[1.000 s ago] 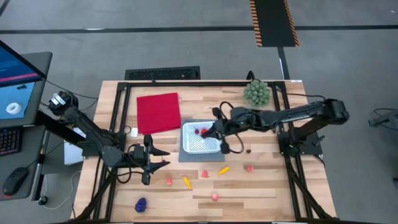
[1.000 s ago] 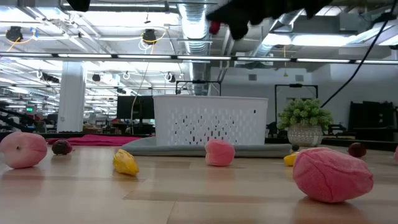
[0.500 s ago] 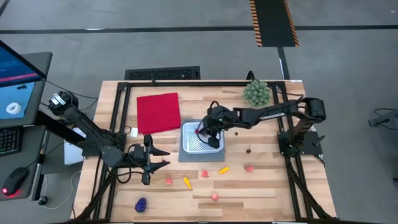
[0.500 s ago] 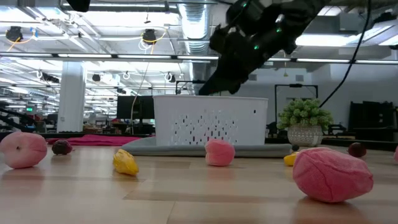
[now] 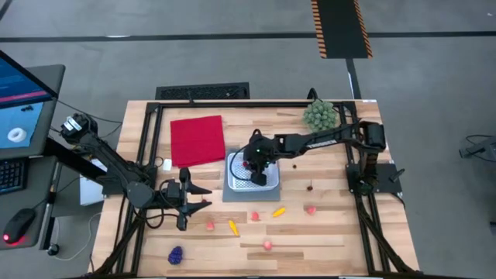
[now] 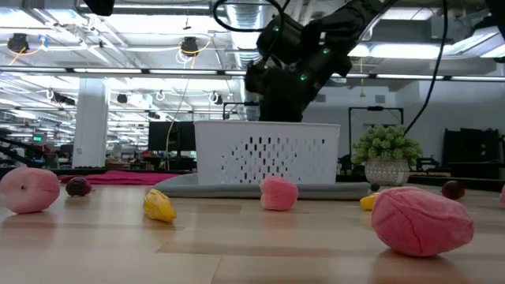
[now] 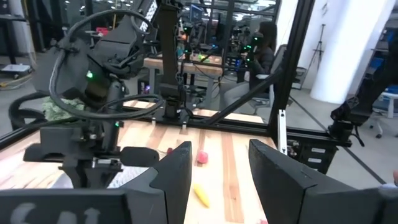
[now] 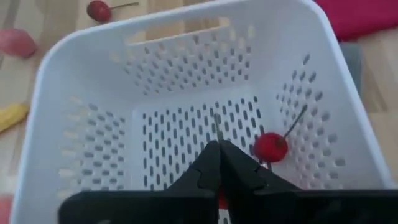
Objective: Pick and placing Produce into tupperware
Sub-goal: Put the top right cherry into the white basket, then put the strawberry into the white basket
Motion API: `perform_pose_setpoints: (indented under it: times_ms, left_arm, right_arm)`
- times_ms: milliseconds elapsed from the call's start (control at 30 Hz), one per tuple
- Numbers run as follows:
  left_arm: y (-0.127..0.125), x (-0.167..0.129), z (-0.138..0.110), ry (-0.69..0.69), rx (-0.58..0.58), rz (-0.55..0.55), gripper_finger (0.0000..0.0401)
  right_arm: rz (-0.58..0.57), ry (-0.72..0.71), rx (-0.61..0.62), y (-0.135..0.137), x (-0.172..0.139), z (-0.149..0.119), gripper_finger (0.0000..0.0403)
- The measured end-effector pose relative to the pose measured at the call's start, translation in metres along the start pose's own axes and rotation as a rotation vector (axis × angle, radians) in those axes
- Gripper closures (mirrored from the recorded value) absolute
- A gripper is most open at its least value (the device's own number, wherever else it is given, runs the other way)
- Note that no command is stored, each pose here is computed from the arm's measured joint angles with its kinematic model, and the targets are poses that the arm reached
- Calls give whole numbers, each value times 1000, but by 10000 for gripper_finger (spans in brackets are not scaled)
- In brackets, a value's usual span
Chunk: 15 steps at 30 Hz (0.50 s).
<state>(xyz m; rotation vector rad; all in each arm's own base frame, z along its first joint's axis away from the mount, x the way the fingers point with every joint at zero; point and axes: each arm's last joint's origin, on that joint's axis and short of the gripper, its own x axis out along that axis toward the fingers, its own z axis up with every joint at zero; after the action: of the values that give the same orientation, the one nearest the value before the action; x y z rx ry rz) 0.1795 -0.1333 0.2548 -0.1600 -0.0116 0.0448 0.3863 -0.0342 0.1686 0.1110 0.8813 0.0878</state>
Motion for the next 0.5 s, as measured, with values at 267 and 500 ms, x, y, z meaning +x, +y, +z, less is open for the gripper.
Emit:
perform_pose_setpoints:
  times_ms: [267, 500]
  left_arm:
    - [0, 0, -1, 7, 1, -7, 251]
    - [0, 0, -1, 10, -6, -7, 251]
  right_arm:
    - [-9, -78, -30, 9, -18, 18, 250]
    - [-22, -110, -35, 13, -42, 25, 153]
